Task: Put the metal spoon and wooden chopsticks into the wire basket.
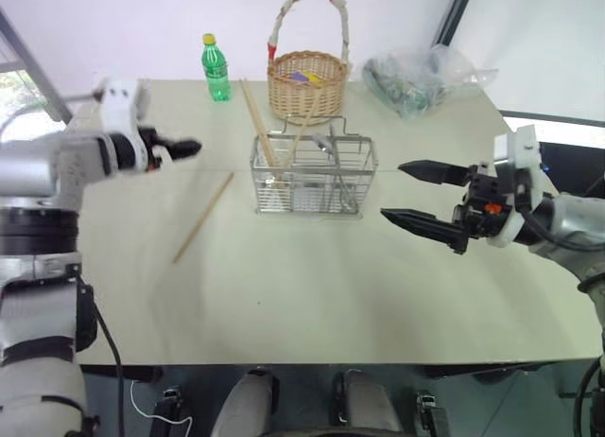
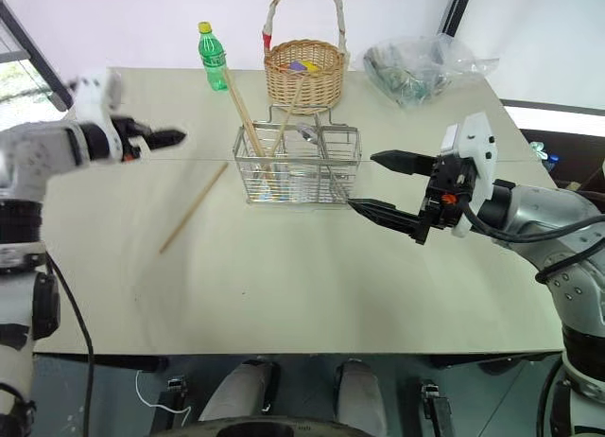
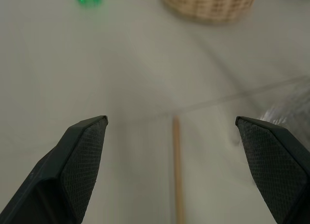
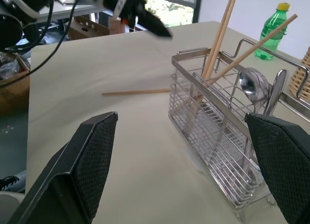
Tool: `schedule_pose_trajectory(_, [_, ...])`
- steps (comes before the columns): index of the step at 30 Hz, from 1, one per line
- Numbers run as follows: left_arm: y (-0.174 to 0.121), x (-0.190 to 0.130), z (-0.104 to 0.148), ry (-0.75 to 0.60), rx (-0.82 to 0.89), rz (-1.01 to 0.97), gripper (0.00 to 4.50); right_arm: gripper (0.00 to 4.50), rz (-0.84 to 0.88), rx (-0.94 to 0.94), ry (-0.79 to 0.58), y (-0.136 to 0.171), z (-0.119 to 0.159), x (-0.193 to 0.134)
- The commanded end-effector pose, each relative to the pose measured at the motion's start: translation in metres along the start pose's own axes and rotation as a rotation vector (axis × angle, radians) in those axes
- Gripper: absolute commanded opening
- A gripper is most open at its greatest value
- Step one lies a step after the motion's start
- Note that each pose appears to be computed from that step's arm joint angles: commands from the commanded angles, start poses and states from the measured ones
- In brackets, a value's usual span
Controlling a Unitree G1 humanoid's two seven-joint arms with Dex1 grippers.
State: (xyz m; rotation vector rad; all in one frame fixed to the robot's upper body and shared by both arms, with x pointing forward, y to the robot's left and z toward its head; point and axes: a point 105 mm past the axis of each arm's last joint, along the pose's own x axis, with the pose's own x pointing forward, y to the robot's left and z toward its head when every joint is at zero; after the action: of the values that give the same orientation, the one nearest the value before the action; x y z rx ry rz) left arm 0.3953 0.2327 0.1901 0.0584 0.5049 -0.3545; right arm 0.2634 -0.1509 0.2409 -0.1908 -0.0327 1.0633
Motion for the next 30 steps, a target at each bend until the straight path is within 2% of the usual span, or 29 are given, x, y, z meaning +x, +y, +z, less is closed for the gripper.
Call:
schedule_pose_trajectory(1, [-0.011, 0.012, -0.015, 0.078, 0.094, -0.026, 4.46, 4.36, 0.008, -0.04, -0.026, 0.005, 0.008, 0.001])
schedule_pose_trajectory(5, [-0.017, 0.036, -0.026, 0.145, 0.135, -0.057, 4.46, 4.36, 0.019, -0.037, -0.011, 0.009, 0.007, 0.0])
schedule_pose_trajectory(10, [-0.011, 0.06, -0.029, 0.207, 0.166, -0.042, 4.46, 4.36, 0.023, -0.032, -0.006, 0.011, 0.009, -0.001])
schedule_pose_trajectory(21, [-0.01, 0.081, -0.042, 0.273, 0.21, -0.012, 4.46, 4.36, 0.032, -0.032, 0.006, 0.016, 0.012, -0.002])
schedule_pose_trajectory(24, [-0.01, 0.082, -0.043, 0.26, 0.191, -0.01, 3.58, 4.36, 0.027, -0.033, 0.005, 0.016, 0.013, -0.002])
schedule_pose_trajectory(30, [-0.008, 0.082, -0.042, 0.251, 0.186, 0.0, 0.46, 4.36, 0.027, -0.032, 0.004, 0.018, 0.013, -0.001])
